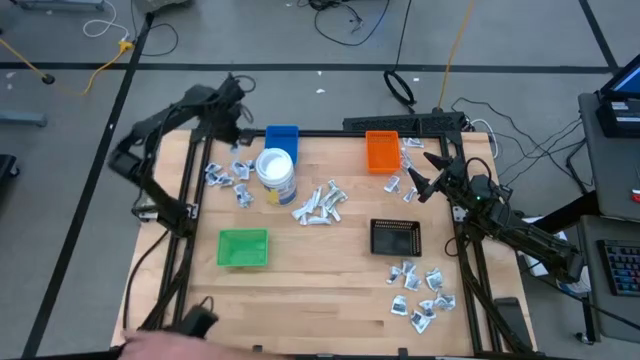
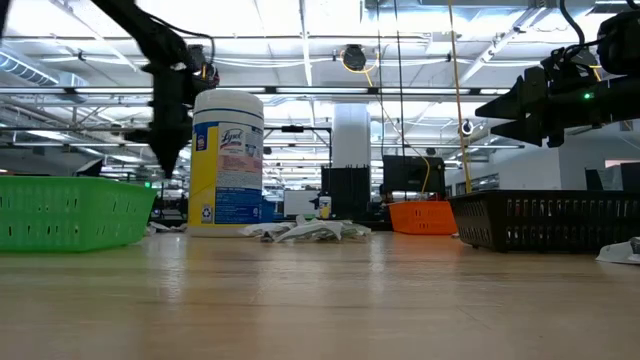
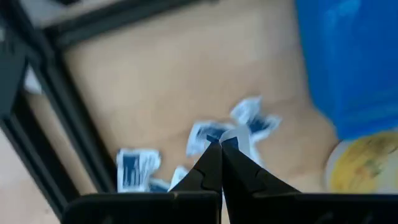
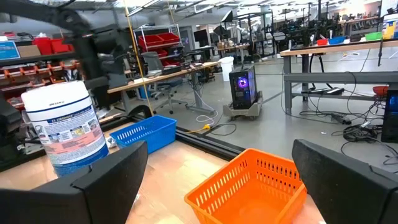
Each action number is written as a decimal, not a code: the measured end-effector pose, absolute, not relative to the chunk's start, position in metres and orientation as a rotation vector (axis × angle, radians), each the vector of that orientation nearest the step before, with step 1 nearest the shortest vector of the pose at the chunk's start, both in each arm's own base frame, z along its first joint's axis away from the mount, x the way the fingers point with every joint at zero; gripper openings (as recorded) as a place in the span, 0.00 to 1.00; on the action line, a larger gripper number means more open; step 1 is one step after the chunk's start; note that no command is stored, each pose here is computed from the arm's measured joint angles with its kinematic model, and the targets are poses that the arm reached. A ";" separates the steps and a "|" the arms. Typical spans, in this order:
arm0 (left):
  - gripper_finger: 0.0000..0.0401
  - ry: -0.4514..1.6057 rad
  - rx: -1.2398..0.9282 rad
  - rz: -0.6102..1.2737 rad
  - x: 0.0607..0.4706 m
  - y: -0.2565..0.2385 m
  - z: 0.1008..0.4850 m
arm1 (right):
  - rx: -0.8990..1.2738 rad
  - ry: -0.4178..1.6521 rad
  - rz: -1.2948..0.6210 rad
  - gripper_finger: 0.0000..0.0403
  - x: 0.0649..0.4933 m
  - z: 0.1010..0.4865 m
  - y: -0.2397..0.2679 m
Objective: Pick & Place First Aid Supplies
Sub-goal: Put the blue alcohol pad into the blue bin
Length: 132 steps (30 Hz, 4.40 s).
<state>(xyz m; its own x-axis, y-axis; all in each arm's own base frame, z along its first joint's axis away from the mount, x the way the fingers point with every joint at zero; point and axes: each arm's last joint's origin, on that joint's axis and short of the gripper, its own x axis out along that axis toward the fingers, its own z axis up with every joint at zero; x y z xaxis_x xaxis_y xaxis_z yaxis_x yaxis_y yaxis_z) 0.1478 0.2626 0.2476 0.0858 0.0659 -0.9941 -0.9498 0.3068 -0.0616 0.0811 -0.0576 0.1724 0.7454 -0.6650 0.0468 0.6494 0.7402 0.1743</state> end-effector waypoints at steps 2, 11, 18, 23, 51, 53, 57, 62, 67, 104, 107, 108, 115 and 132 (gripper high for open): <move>0.00 1.233 -0.962 0.961 0.158 0.280 0.252 | 0.151 -0.108 -0.722 0.98 0.081 0.172 -0.058; 0.00 1.234 -0.978 0.951 0.204 0.337 0.264 | 0.150 -0.109 -0.722 0.98 0.081 0.173 -0.058; 0.00 1.185 -1.010 0.913 0.247 0.351 0.257 | 0.151 -0.108 -0.722 0.98 0.081 0.172 -0.058; 0.00 1.223 -1.060 0.859 0.267 0.347 0.237 | 0.150 -0.109 -0.722 0.98 0.081 0.173 -0.058; 0.68 1.236 -1.125 0.858 0.254 0.348 0.242 | 0.151 -0.108 -0.722 0.98 0.081 0.172 -0.058; 0.69 1.231 -1.129 0.864 0.248 0.350 0.246 | 0.150 -0.109 -0.722 0.98 0.081 0.173 -0.058; 0.70 1.208 -1.104 0.859 0.239 0.350 0.258 | 0.150 -0.109 -0.722 0.98 0.081 0.172 -0.058; 0.67 1.235 -1.068 0.830 0.225 0.347 0.259 | 0.151 -0.108 -0.722 0.98 0.081 0.173 -0.058; 0.63 1.245 -1.064 0.877 0.206 0.334 0.254 | 0.150 -0.108 -0.722 0.98 0.081 0.172 -0.058; 0.47 1.811 -0.937 1.130 0.149 0.218 0.177 | 0.151 -0.108 -0.722 0.98 0.081 0.172 -0.058; 0.44 1.839 -0.919 1.149 0.150 0.221 0.170 | 0.151 -0.108 -0.722 0.98 0.081 0.173 -0.058; 0.43 1.847 -0.919 1.160 0.150 0.222 0.167 | 0.151 -0.108 -0.722 0.98 0.081 0.172 -0.058; 0.38 1.850 -0.907 1.259 0.152 0.227 0.155 | 0.151 -0.108 -0.722 0.98 0.081 0.172 -0.058; 0.44 1.926 -0.811 1.283 0.158 0.233 0.130 | 0.151 -0.108 -0.722 0.98 0.081 0.172 -0.058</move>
<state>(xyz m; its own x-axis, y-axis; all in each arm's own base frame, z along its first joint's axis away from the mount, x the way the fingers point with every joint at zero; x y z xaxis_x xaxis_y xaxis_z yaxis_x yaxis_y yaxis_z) 0.1578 0.2326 0.1303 -0.5780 -0.1278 -0.8060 -0.7929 0.3214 0.5176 0.0811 -0.0576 0.1725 0.7456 -0.6647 0.0465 0.6492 0.7404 0.1743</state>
